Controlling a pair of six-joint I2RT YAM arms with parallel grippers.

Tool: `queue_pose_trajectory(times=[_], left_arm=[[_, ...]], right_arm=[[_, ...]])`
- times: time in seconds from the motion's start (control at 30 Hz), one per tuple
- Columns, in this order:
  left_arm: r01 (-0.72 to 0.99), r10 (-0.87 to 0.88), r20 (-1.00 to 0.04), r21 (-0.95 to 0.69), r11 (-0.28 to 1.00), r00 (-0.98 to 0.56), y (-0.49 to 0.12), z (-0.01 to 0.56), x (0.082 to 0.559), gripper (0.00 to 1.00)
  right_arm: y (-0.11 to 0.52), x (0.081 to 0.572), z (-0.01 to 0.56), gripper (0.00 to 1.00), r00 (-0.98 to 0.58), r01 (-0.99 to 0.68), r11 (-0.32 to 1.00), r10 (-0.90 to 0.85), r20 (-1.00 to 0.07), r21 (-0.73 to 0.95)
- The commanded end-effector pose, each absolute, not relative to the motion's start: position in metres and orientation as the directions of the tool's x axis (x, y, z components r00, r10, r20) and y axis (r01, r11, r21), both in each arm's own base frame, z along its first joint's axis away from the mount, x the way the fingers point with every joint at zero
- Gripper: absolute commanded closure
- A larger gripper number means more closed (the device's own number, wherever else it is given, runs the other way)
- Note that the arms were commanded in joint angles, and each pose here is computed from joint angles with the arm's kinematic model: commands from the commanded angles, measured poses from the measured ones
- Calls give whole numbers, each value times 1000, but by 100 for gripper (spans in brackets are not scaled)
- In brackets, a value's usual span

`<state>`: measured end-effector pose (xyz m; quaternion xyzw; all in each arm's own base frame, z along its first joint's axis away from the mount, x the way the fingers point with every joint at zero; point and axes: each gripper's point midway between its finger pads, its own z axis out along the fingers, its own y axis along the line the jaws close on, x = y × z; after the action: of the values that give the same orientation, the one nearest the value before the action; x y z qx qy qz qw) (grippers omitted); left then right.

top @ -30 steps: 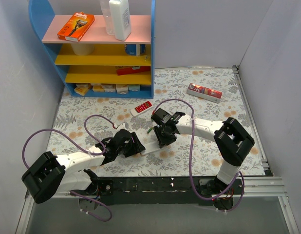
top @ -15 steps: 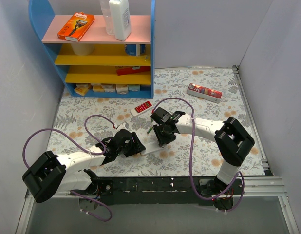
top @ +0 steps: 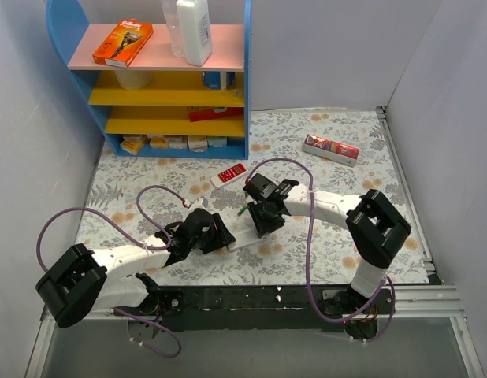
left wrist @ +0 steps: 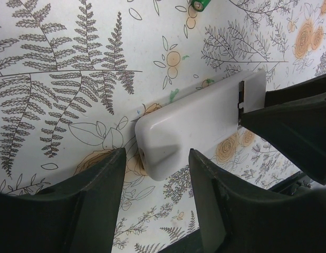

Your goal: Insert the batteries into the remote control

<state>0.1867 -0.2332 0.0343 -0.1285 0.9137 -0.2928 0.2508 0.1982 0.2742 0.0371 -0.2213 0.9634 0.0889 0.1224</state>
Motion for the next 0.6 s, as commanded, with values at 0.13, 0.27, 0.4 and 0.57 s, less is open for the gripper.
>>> queue_pose_trajectory(times=[0.13, 0.27, 0.4, 0.57], left_arm=[[-107, -372, -374, -568, 816, -849, -225, 26, 182, 50], [-109, -371, -370, -567, 816, -852, -225, 24, 181, 50], [-108, -370, -371, -567, 816, -852, -225, 25, 182, 50], [-110, -369, -367, -566, 817, -854, -226, 24, 181, 50]], right_arm=[[277, 199, 31, 59, -869, -454, 883, -410, -278, 116], [276, 198, 27, 59, -870, -453, 884, -412, -270, 113], [275, 197, 28, 59, -870, -453, 884, -412, -270, 113], [275, 195, 28, 56, -871, -457, 882, -417, -261, 117]])
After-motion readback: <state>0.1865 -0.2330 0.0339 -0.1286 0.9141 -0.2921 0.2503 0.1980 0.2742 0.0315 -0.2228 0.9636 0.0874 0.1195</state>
